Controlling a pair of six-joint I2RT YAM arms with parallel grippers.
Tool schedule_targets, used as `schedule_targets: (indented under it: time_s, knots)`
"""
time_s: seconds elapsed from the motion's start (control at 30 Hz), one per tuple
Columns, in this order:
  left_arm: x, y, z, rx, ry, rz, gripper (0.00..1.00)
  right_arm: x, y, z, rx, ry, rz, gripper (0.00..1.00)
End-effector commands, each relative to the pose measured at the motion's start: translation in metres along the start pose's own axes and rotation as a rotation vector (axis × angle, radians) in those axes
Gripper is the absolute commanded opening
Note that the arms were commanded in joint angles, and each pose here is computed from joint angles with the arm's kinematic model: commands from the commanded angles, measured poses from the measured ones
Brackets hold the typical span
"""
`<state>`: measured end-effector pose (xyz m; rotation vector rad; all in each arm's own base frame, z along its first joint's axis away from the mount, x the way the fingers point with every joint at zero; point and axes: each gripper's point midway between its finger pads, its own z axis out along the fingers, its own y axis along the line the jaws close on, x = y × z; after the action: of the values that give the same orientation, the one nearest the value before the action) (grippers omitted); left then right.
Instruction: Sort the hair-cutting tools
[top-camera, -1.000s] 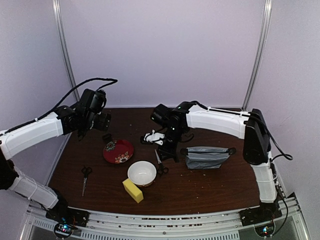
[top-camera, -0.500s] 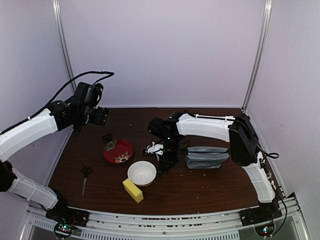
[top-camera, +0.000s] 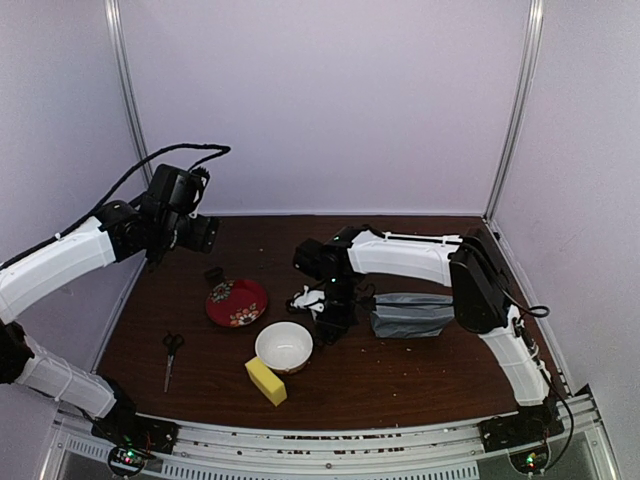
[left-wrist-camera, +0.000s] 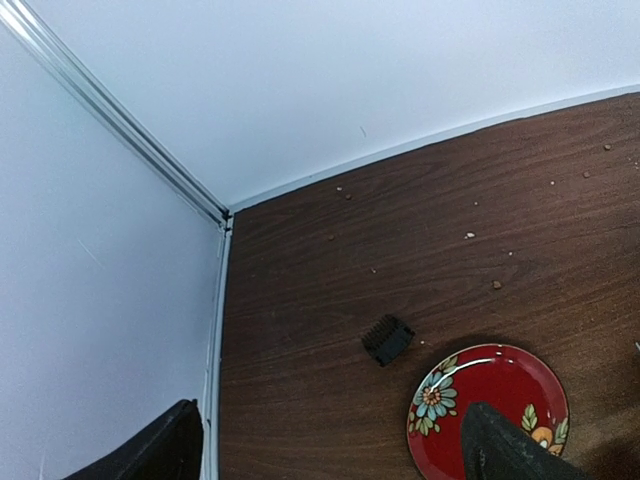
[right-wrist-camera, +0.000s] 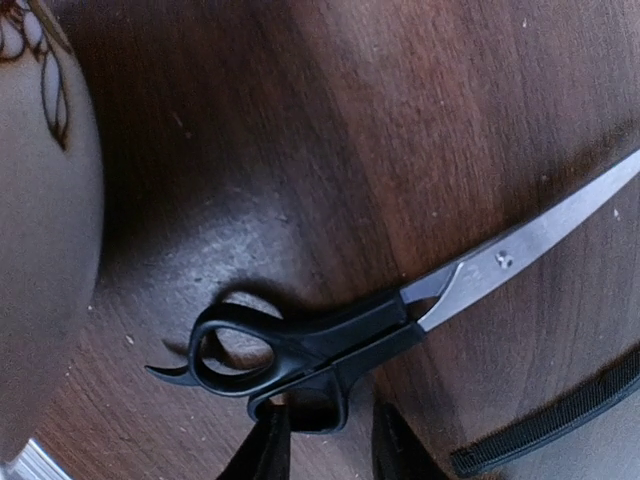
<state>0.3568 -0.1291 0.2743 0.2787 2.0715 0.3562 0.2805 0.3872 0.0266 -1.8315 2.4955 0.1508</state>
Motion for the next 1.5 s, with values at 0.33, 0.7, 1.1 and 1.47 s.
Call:
schedule_targets:
  time_s: [0.33, 0.7, 1.1, 1.47]
  knots:
    - [-0.007, -0.016, 0.002, 0.083, 0.000, 0.022, 0.91, -0.010, -0.012, 0.004, -0.014, -0.028, 0.070, 0.18]
    - [-0.005, -0.020, 0.005, 0.094, 0.011, 0.033, 0.89, 0.001, -0.025, 0.015, 0.056, 0.018, 0.078, 0.00]
    - [0.002, -0.048, 0.010, 0.218, 0.066, -0.019, 0.88, -0.019, -0.042, -0.095, 0.166, -0.216, 0.101, 0.00]
    - [-0.001, -0.150, -0.009, 0.783, 0.087, -0.281, 0.75, 0.000, -0.027, -0.129, 0.093, -0.310, 0.110, 0.00]
